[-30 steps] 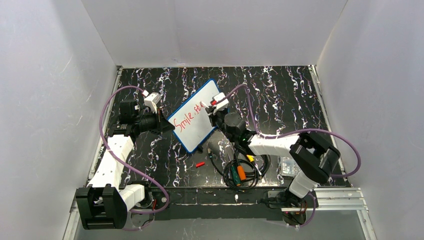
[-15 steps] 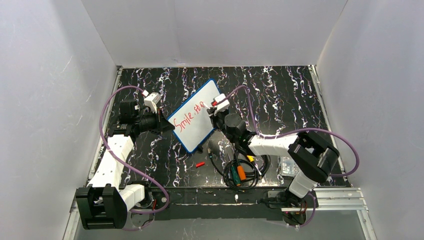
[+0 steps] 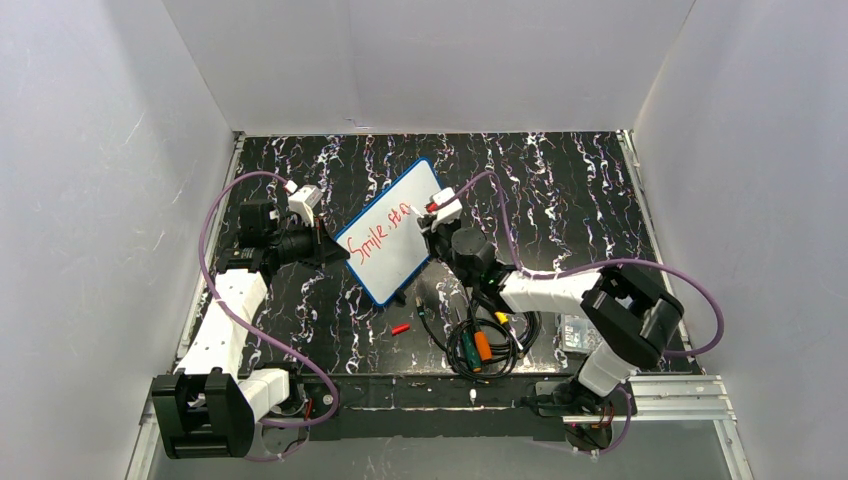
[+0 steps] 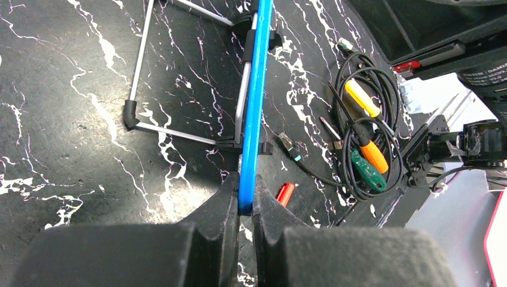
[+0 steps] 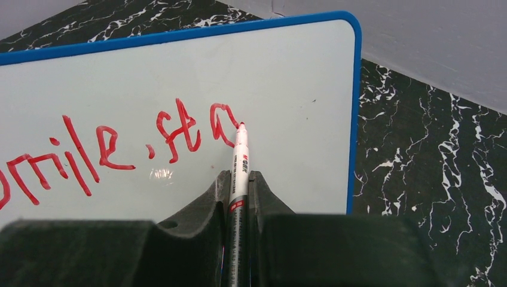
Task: Write a sentence on the whiteboard
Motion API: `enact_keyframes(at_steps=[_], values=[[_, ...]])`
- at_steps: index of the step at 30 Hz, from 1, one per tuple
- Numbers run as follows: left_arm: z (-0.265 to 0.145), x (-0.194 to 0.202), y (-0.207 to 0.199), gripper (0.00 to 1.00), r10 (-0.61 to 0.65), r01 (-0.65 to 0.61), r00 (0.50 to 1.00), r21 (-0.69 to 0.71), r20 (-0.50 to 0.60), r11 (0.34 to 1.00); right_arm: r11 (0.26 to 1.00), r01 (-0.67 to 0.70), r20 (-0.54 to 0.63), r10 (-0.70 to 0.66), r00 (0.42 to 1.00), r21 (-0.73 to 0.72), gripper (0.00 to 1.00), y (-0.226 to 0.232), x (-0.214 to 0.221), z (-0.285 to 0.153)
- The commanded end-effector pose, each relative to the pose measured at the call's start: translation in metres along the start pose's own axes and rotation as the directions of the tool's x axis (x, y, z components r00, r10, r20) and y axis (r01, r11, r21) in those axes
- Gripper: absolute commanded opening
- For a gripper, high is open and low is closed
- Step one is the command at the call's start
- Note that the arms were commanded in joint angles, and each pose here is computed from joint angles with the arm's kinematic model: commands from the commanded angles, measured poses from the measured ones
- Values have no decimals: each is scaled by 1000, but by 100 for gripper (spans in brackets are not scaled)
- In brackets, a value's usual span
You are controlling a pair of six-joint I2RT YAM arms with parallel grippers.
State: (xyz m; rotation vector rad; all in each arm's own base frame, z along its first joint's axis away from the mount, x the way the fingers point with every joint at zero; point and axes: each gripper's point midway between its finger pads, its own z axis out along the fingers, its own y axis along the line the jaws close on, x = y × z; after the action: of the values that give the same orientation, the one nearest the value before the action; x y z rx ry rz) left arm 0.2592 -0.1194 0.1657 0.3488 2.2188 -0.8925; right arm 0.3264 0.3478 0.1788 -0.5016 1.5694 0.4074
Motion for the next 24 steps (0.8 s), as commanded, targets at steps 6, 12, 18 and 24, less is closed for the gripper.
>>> enact_keyframes(at_steps=[6, 12, 18, 24], values=[[0, 15, 2, 0, -3, 2, 998, -15, -60, 1000, 999, -9, 107, 4, 994, 44, 1, -14, -43, 10], [0, 15, 2, 0, -5, 4, 998, -13, -62, 1000, 1000, -8, 118, 5, 993, 29, 1, -11, -46, 16], [0, 15, 2, 0, -4, 3, 998, -13, -61, 1000, 1000, -6, 113, 4, 994, 10, 1, -7, -43, 19], [0, 15, 2, 0, -4, 3, 998, -13, -63, 1000, 1000, -5, 81, 5, 997, -1, 1, -4, -30, 19]])
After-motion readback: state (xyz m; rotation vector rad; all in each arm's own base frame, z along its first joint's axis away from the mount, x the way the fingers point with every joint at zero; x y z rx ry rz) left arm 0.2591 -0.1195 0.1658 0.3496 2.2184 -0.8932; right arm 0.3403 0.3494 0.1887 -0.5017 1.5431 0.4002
